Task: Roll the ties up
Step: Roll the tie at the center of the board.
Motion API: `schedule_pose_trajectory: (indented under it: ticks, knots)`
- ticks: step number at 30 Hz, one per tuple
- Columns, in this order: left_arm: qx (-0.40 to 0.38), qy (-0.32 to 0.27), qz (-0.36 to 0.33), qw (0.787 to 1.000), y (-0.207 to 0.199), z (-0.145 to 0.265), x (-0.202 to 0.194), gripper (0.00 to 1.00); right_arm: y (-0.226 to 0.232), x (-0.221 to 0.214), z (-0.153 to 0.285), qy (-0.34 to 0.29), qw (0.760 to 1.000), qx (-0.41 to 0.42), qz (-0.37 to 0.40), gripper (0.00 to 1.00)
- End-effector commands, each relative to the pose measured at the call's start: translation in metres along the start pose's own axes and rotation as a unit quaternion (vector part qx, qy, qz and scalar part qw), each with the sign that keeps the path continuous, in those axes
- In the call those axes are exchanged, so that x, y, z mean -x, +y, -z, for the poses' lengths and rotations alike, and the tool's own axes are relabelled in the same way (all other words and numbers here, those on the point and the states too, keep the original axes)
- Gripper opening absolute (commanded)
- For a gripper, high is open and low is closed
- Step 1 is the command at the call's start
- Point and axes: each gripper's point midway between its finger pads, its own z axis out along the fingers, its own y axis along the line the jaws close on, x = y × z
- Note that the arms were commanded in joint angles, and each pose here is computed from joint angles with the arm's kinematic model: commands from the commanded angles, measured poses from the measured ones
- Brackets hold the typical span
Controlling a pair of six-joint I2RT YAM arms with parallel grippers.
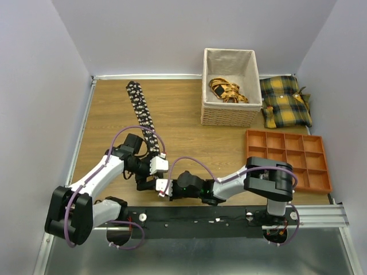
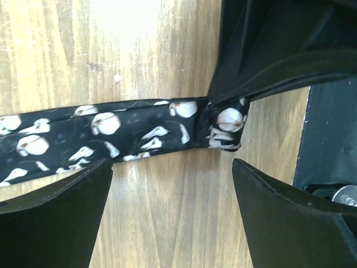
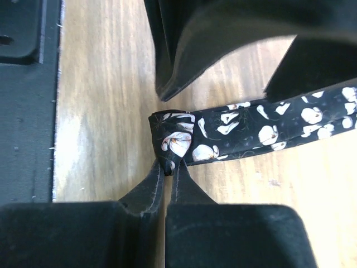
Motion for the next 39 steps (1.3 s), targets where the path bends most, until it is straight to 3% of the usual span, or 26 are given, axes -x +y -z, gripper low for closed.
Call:
schedule_pose_trajectory:
  ticks: [1,7,15,25,31,37,39]
  knots:
    - [0.027,-0.004,-0.023,0.999,0.005,0.007,-0.003,0.99,0.022,-0.017,0.005,0.033,0.993,0.075,-0.087,0.03]
    - [0.055,-0.015,-0.036,0.998,0.002,0.015,-0.005,0.99,0.009,-0.016,0.001,0.033,0.976,0.118,-0.181,0.04]
    - [0.094,-0.024,-0.048,0.994,0.005,0.021,-0.009,0.98,0.004,-0.012,-0.008,0.035,0.957,0.159,-0.238,0.05]
    - [0.159,0.068,0.013,0.985,0.071,0.020,-0.043,0.96,-0.015,-0.039,-0.005,0.082,0.976,0.099,-0.174,0.04]
    - [0.211,0.101,0.002,0.972,0.098,0.025,-0.055,0.97,-0.008,-0.041,-0.015,0.109,0.979,0.096,-0.144,0.04]
    - [0.215,0.084,0.034,0.972,0.101,0.027,-0.049,0.97,0.002,-0.043,-0.019,0.114,0.976,0.105,-0.154,0.03]
    - [0.203,0.049,0.039,0.977,0.096,0.026,-0.038,0.97,0.004,-0.043,-0.018,0.111,0.975,0.109,-0.156,0.03]
